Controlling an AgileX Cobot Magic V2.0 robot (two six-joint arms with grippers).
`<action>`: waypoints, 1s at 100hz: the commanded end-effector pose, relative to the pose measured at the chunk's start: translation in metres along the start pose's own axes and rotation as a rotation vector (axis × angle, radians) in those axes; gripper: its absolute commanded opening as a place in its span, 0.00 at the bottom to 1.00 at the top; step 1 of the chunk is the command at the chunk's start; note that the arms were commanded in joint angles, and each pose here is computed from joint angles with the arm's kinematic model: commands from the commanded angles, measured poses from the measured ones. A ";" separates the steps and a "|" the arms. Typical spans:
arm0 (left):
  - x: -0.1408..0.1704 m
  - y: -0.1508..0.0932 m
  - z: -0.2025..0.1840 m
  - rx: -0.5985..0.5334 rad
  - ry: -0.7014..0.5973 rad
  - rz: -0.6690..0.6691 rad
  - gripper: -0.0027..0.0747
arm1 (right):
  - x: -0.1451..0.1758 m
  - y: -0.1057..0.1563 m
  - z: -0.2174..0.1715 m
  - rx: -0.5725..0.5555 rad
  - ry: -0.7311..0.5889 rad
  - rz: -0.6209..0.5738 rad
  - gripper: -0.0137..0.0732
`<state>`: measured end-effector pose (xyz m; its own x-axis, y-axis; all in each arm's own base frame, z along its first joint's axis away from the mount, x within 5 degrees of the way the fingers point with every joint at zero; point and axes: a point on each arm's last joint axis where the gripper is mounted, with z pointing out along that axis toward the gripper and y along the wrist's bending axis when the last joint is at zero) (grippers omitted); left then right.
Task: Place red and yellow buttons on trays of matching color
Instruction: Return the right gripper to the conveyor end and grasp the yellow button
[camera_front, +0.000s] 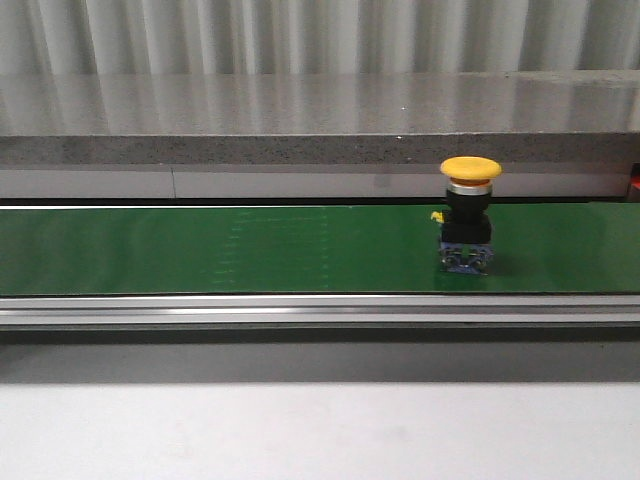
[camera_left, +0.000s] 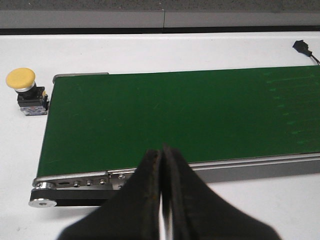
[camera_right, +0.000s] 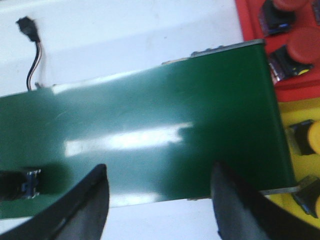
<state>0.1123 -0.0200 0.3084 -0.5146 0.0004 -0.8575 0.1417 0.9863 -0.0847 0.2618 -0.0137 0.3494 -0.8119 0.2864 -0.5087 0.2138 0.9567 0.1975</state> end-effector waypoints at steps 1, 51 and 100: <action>-0.014 -0.002 -0.005 0.016 -0.099 -0.010 0.01 | 0.000 0.014 -0.015 -0.039 -0.055 -0.076 0.68; -0.014 -0.002 -0.005 0.016 -0.099 -0.010 0.01 | 0.015 0.056 0.008 -0.111 0.060 -0.263 0.69; -0.014 -0.002 -0.005 0.016 -0.099 -0.010 0.01 | 0.023 0.080 0.047 -0.125 0.171 -0.372 0.83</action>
<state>0.1123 -0.0200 0.3084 -0.5147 -0.0004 -0.8574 0.1418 0.9862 -0.0855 0.2817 0.0713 0.3044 -0.9336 -0.0853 -0.3479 -0.1407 0.9805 0.1371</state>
